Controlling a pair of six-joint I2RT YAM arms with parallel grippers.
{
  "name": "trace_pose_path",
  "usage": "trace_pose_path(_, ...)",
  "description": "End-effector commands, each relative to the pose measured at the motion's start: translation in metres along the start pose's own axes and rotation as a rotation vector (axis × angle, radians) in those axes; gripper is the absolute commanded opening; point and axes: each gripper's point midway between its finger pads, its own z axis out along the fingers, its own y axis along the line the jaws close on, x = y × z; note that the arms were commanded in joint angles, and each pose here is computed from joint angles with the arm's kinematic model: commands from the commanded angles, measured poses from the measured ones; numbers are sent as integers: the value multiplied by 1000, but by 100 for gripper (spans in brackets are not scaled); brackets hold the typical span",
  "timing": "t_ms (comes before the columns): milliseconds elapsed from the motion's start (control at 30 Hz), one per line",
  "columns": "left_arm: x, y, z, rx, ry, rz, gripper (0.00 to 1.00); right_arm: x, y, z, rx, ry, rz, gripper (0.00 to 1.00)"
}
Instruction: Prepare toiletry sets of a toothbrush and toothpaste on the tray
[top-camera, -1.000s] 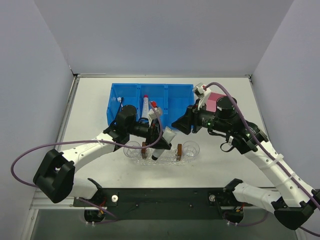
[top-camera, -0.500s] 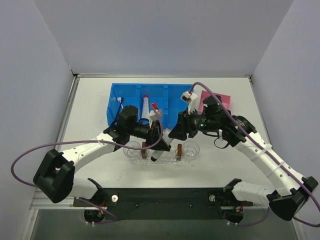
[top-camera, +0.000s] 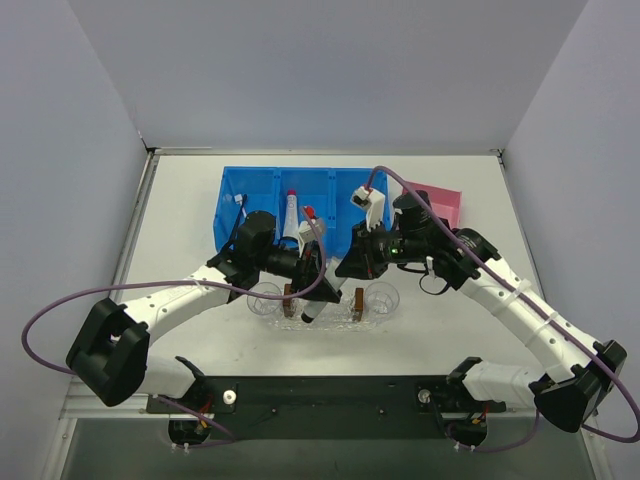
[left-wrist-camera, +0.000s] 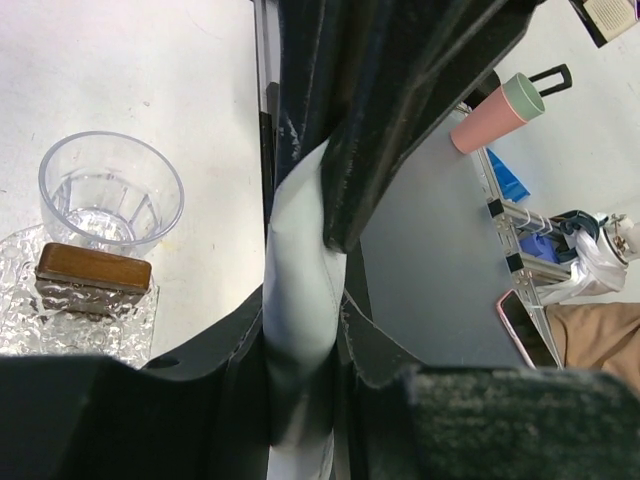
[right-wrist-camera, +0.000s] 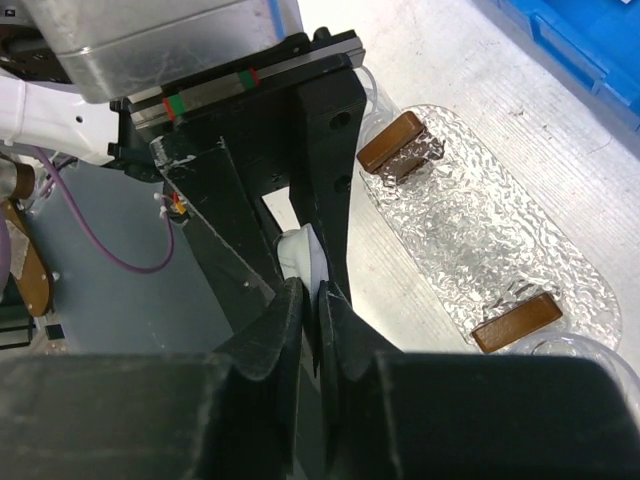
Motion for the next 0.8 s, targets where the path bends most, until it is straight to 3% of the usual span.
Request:
trace_pose_path(0, -26, -19, -2, 35, -37, 119, 21, -15, 12, -3, -30, -34, -32, 0)
trace_pose_path(167, -32, -15, -5, -22, -57, 140, 62, -21, 7, -9, 15, -80, -49, 0)
trace_pose_path(267, -41, -8, -14, -91, -90, 164, 70, -28, 2, -20, 72, -132, -72, 0)
trace_pose_path(567, -109, 16, -100, -435, -393, 268, 76, -44, -30, -67, 409, -304, -173, 0)
trace_pose_path(667, -136, 48, -155, -680, -522, 180, 77, -49, -29, -71, 499, -332, -236, 0)
trace_pose_path(767, -143, 86, -232, -953, -671, -30, 77, -52, -21, -59, 536, -340, -249, 0)
